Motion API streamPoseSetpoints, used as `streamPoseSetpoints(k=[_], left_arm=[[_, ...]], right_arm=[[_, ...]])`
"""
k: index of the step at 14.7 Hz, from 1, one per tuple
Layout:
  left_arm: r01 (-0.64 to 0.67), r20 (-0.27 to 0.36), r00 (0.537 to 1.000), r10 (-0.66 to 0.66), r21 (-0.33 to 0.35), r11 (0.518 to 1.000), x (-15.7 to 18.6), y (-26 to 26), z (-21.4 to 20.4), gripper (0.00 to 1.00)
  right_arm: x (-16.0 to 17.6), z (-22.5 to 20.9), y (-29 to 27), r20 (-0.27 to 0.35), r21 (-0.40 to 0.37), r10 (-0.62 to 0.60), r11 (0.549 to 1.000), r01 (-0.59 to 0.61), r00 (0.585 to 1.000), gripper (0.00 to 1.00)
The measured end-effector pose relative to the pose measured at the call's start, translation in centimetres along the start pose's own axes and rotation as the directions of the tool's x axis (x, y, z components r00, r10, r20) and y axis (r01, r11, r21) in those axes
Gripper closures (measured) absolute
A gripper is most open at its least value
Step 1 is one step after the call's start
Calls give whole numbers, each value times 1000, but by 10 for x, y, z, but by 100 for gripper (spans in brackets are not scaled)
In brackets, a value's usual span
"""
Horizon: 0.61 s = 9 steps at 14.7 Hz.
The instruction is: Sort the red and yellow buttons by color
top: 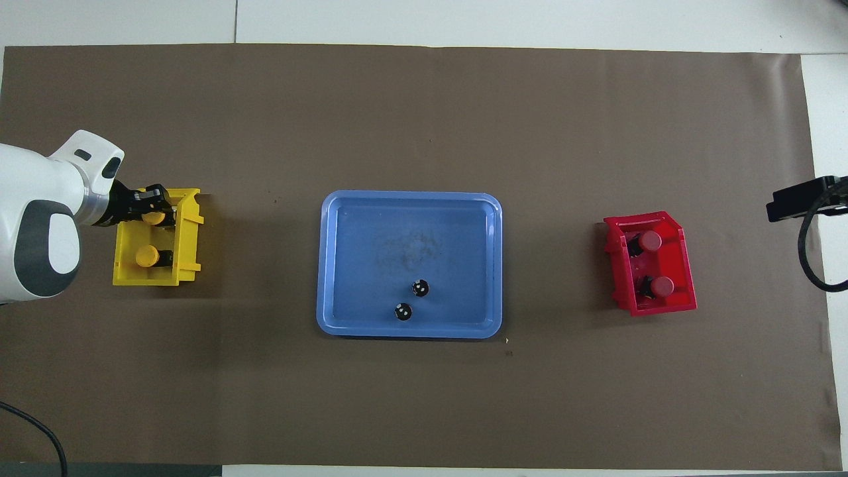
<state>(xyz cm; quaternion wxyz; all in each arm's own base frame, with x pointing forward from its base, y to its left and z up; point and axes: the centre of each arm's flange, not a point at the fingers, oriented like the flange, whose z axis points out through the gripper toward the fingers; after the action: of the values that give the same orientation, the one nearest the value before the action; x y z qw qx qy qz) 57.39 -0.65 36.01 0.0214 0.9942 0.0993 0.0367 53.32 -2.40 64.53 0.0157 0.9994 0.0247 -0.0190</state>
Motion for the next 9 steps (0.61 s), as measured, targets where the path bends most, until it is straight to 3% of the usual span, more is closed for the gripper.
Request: streamPoseSetpoints(k=[9], left_arm=[[-1, 26, 1000, 1, 4, 1000, 2, 1, -11, 50]], right_arm=[[0, 0, -1, 0, 3, -2, 1000, 2, 1000, 0]])
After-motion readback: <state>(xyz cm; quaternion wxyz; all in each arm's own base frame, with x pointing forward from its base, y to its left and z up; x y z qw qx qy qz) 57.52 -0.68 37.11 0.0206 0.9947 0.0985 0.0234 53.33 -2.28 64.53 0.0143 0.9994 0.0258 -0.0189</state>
